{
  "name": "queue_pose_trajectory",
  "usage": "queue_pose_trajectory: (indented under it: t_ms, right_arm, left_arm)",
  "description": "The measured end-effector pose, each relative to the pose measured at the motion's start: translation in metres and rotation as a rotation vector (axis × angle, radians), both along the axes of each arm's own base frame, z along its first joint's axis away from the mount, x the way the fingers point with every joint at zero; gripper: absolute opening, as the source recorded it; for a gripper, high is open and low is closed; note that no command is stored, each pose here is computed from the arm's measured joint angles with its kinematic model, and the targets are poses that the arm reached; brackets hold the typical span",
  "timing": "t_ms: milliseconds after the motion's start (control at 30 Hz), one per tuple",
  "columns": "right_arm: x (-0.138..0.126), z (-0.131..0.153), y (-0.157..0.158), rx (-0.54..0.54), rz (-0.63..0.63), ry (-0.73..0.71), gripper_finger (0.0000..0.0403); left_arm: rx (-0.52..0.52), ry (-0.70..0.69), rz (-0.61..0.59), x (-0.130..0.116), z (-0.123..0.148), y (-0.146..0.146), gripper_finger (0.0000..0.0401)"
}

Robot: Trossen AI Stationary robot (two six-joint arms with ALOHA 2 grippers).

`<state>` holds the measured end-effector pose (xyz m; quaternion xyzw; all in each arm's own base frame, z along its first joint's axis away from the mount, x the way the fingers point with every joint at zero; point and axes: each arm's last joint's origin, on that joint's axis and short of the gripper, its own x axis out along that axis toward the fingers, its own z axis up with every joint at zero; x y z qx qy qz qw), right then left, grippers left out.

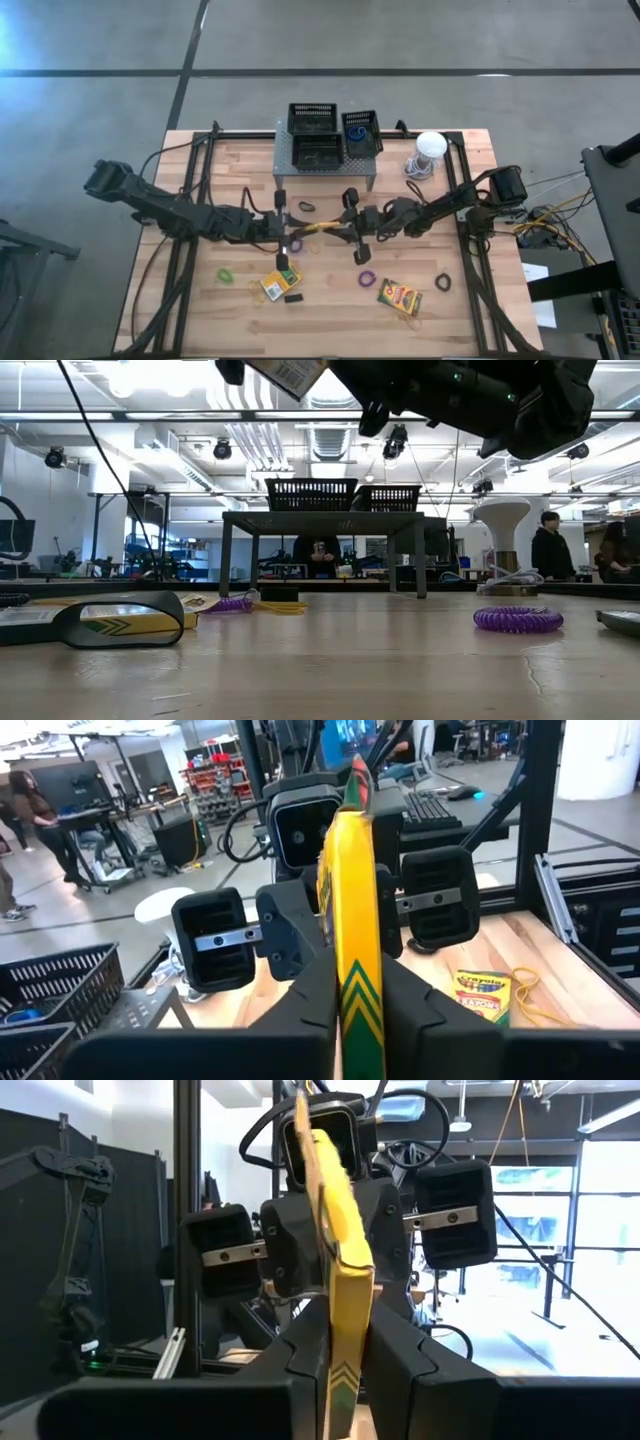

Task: Pick & Place Office Desk Supplies
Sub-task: Put the crayon box in the top left black bin

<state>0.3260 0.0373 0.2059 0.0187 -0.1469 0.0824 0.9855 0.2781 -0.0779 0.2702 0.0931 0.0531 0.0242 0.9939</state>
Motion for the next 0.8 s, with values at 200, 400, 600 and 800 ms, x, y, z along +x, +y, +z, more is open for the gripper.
queue_pose_trajectory:
  t_ms: [200, 400, 600, 800]
  right_arm:
    - [0.000, -0.003, 0.000, 0.002, 0.000, 0.063, 0.0084]
    - [-0.013, 0.005, -0.004, -0.008, -0.075, 0.358, 0.0134]
    - [-0.045, 0.019, -0.012, 0.057, -0.307, 0.673, 0.0144]
    - [-0.054, 0.024, -0.008, 0.052, -0.386, 0.646, 0.0132]
  left_arm:
    - [0.009, 0.027, -0.007, 0.000, -0.002, 0.000, 0.0027]
    - [0.029, 0.199, 0.074, 0.002, 0.018, 0.000, 0.0033]
    - [0.113, 0.359, 0.263, 0.000, 0.060, 0.016, 0.0035]
    - [0.129, 0.398, 0.473, -0.005, 0.117, 0.078, 0.0036]
